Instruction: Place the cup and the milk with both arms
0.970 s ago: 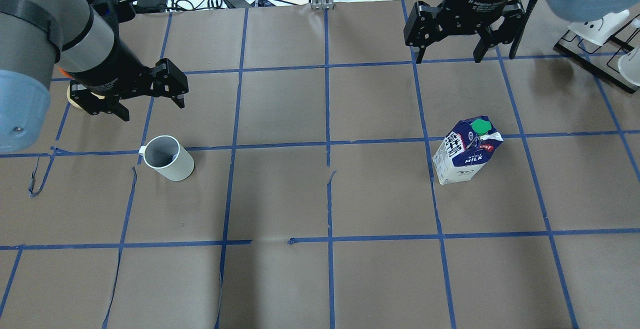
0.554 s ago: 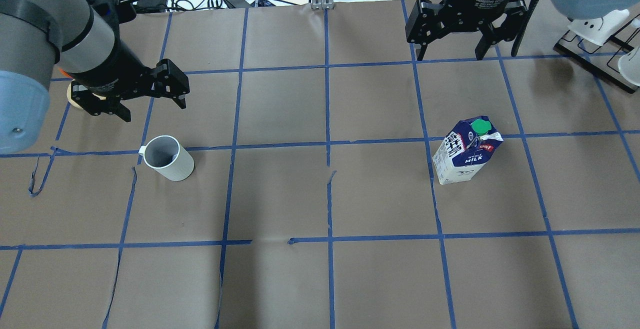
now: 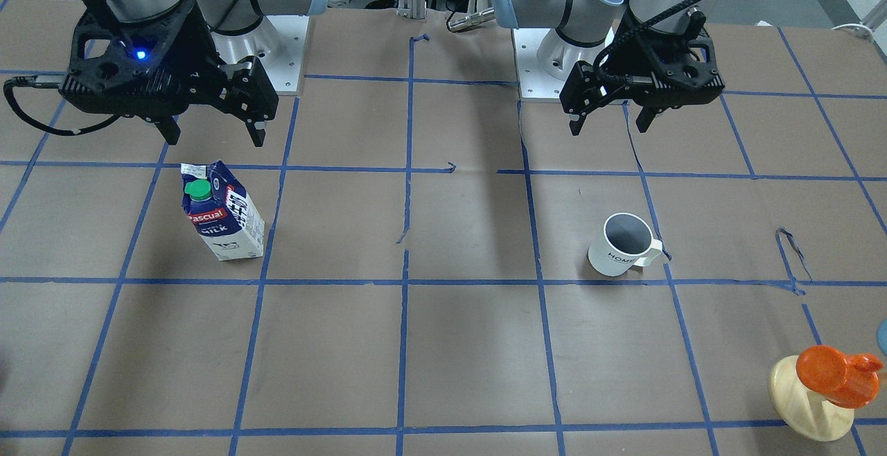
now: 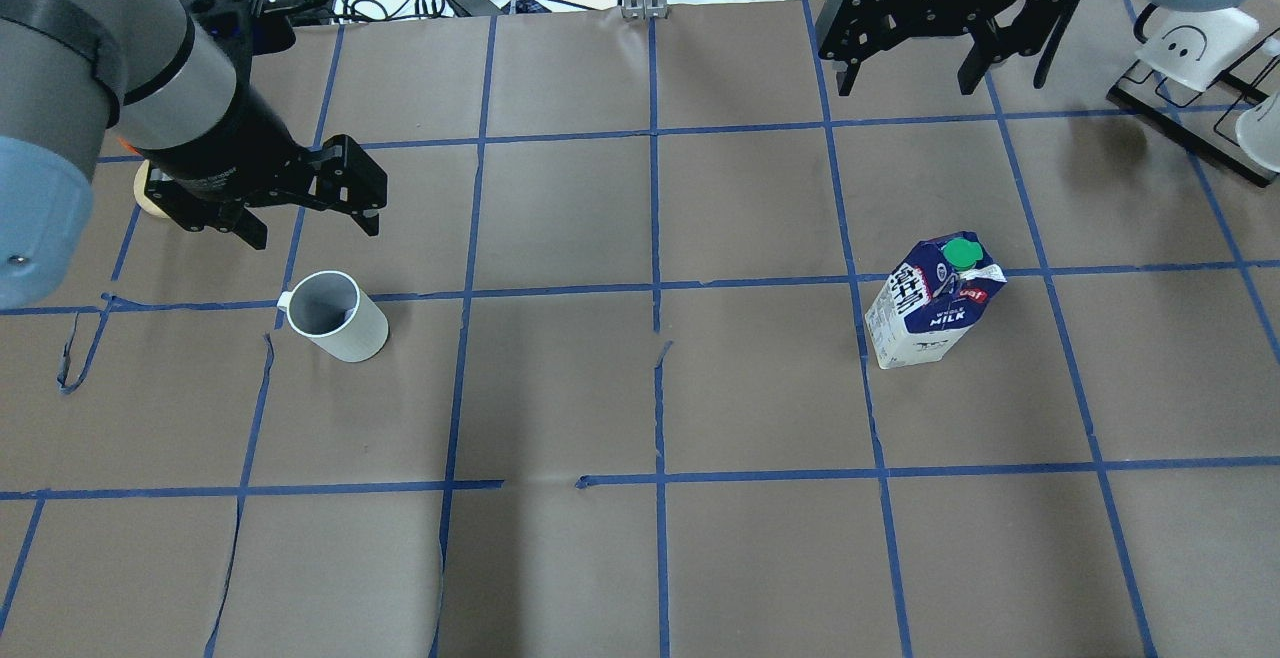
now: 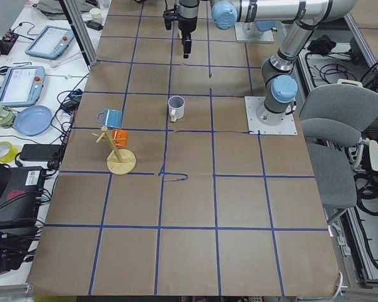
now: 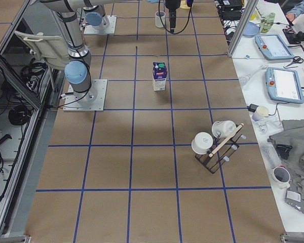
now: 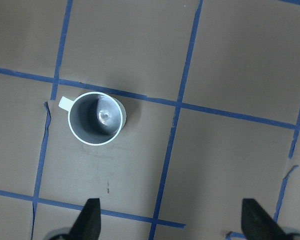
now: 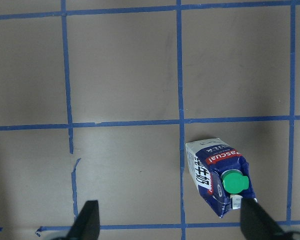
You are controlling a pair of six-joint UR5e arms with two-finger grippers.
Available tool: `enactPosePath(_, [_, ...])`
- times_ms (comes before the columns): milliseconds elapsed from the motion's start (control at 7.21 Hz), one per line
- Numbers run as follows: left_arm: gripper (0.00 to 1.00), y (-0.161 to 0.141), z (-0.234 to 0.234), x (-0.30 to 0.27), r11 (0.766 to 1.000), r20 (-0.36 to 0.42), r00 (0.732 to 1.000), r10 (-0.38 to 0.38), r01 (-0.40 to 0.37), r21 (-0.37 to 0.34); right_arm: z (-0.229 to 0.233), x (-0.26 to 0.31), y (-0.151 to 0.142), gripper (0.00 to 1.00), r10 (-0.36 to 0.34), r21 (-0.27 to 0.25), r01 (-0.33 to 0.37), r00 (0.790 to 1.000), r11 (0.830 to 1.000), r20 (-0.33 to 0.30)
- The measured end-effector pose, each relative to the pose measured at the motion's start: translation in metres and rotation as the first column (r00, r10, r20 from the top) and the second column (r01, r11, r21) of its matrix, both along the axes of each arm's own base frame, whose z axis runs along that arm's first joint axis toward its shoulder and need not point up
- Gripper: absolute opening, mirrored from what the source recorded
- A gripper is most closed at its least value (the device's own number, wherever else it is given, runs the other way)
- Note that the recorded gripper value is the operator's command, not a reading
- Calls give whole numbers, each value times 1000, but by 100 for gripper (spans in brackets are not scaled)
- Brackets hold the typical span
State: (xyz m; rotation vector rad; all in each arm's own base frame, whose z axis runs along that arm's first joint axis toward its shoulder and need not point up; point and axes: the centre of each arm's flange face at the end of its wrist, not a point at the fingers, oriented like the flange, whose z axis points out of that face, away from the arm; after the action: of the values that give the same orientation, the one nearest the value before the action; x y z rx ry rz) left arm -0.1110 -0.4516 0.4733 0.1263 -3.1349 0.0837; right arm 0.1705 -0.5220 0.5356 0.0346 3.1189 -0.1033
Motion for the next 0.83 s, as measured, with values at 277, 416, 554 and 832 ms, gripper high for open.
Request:
enactPosePath(277, [100,-1,-3,0,1000,2,1000,-20,20,9,4,2,-2,100,3,-9,-3,1000,1000,2])
enactPosePath(416, [100,-2,-4,1,999,3,999,-34,34,11,8,2,-2,100,2,-17,-2,1000,1000,4])
enactPosePath(554, [100,-4,-5,4,999,4,999,-50,50,13,9,2,-2,100,1,-20,-1,1000,1000,2])
enactPosePath(832, [100,-9,-7,16,999,11,999,-41,41,14,5,3,-5,100,0,-17,0,1000,1000,2])
